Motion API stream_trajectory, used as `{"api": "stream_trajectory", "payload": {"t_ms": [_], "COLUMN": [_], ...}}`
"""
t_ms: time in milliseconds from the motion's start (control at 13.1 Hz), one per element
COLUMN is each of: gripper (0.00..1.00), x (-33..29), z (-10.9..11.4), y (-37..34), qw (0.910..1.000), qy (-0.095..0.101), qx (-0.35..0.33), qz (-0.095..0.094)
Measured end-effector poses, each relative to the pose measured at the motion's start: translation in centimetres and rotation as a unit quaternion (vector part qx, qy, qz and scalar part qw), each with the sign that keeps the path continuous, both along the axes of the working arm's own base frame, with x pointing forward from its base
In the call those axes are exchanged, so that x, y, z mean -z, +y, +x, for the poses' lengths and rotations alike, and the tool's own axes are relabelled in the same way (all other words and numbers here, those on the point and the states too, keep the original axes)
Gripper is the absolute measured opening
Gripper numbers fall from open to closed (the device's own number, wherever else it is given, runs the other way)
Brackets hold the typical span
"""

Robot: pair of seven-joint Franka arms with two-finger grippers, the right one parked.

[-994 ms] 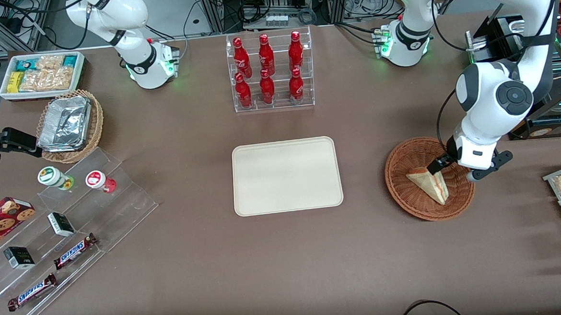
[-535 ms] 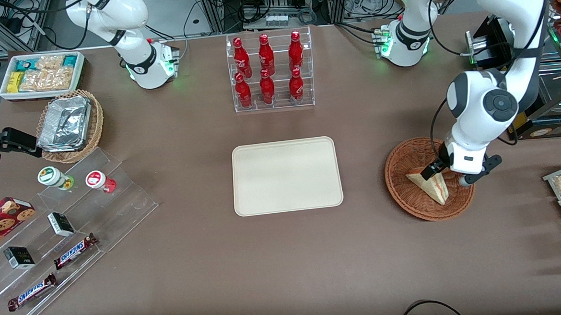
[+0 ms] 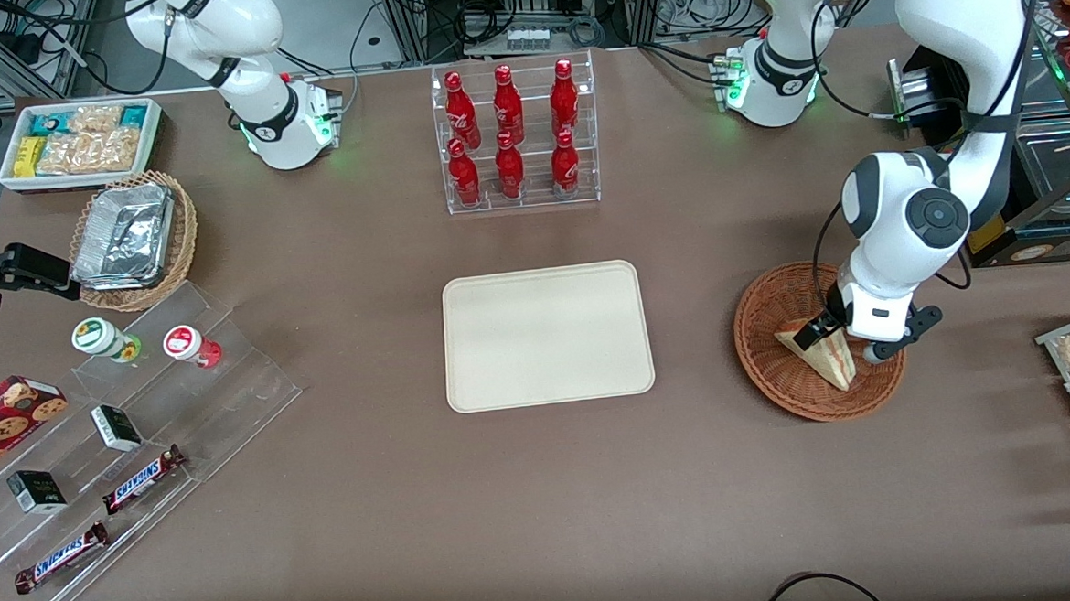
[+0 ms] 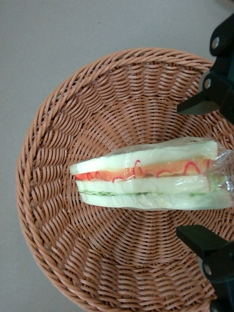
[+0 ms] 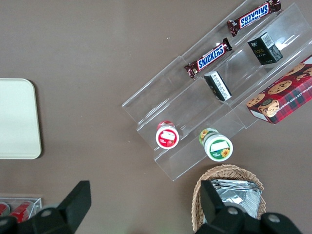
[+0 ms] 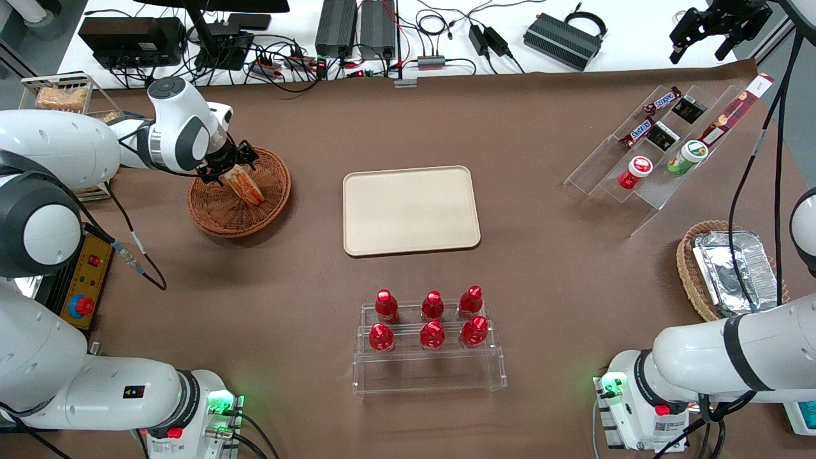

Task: Place sandwich from basket to tray
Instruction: 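Lower the open left gripper around the sandwich and close it, then lift the sandwich out of the basket and carry it over the cream tray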

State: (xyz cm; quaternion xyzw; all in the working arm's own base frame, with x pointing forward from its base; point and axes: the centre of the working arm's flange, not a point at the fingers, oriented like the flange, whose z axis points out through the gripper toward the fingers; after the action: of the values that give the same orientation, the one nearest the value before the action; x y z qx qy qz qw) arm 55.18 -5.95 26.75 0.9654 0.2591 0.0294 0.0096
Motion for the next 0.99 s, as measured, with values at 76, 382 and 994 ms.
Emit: {"api": "stream_trajectory", "payload": {"t_ms": [76,382,994], "gripper": [0.99,0.60,0.25], "x": [0.1,0.2,-0.9], "z": [0.0,0.0,0.6], "y": [0.0,0.0,-0.3], "qw": [1.0000,1.0000,0.9999], "qy": [0.001,0.001,-0.012], "qx": [0.000,0.000,0.010], "qz": [0.000,0.000,0.006]}}
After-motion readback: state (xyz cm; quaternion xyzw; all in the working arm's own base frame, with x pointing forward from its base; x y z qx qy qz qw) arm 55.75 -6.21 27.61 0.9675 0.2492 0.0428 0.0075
